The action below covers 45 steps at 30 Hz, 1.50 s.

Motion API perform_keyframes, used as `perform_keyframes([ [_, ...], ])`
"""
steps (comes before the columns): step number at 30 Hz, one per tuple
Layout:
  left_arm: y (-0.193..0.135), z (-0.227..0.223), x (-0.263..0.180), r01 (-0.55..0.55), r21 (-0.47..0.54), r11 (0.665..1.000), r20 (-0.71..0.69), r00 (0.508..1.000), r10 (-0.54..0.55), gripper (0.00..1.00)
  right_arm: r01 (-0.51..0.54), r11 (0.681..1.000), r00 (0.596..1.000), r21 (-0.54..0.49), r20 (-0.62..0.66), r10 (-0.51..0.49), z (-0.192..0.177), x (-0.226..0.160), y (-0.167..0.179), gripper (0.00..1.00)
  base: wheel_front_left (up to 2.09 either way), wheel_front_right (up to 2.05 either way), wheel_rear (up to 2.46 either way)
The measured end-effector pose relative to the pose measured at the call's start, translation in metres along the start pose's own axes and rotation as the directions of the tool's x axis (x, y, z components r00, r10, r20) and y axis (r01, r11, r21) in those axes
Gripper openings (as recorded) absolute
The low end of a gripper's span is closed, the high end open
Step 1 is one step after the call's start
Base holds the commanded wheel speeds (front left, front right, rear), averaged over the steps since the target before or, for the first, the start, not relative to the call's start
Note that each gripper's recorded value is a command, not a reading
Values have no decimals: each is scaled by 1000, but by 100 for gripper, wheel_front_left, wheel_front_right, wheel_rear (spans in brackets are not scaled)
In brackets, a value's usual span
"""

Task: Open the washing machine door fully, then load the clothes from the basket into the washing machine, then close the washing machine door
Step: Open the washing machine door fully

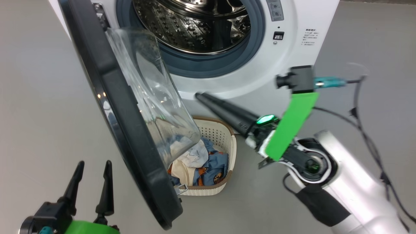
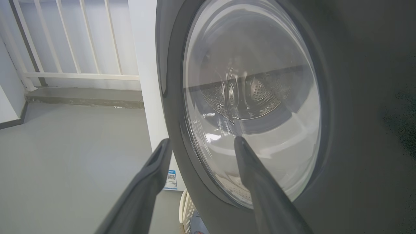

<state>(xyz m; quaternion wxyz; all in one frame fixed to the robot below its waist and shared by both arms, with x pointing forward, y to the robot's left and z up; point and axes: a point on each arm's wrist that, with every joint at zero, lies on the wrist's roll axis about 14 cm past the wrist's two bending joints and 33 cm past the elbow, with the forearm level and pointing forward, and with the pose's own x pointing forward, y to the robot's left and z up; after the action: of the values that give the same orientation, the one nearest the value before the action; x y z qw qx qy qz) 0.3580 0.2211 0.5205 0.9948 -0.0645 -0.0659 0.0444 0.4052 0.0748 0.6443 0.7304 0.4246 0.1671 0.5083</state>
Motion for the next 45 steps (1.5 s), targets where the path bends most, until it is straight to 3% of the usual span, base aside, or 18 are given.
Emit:
perform_keyframes([
  [4,1,-2,-3,-4,-1,1000,-8,1000,4,100,72,979,987,-190,152,-43,32,-18,-6,100,0,0,0],
  [6,2,-1,-3,-6,-1,1000,-4,1000,6,100,143,937,973,-319,218,-74,45,-32,-17,100,0,0,0],
  [8,3,1,-3,-7,-1,1000,1,1000,7,100,218,874,955,-433,280,-99,56,-48,-30,100,0,0,0],
  [15,5,-4,-9,-14,0,1000,-15,1000,14,100,455,702,872,-549,434,-226,80,-115,-80,100,0,0,0],
  [20,-1,-2,-4,5,-2,1000,-3,1000,-5,100,599,559,777,-573,584,-233,116,-161,-78,100,0,0,0],
  [24,-7,-4,-2,24,-5,1000,-9,1000,-24,100,679,491,717,-546,634,-288,102,-193,-89,100,0,0,0],
  [30,-11,-4,-1,38,-7,999,-10,999,-38,100,759,420,643,-498,676,-360,79,-226,-101,100,0,0,0],
  [38,-12,-4,0,40,-7,999,-8,999,-40,100,829,373,553,-415,707,-441,51,-255,-112,100,0,0,0],
  [45,-10,-3,-2,35,-6,999,-5,999,-35,100,860,310,510,-405,711,-484,38,-272,-118,100,0,0,0],
])
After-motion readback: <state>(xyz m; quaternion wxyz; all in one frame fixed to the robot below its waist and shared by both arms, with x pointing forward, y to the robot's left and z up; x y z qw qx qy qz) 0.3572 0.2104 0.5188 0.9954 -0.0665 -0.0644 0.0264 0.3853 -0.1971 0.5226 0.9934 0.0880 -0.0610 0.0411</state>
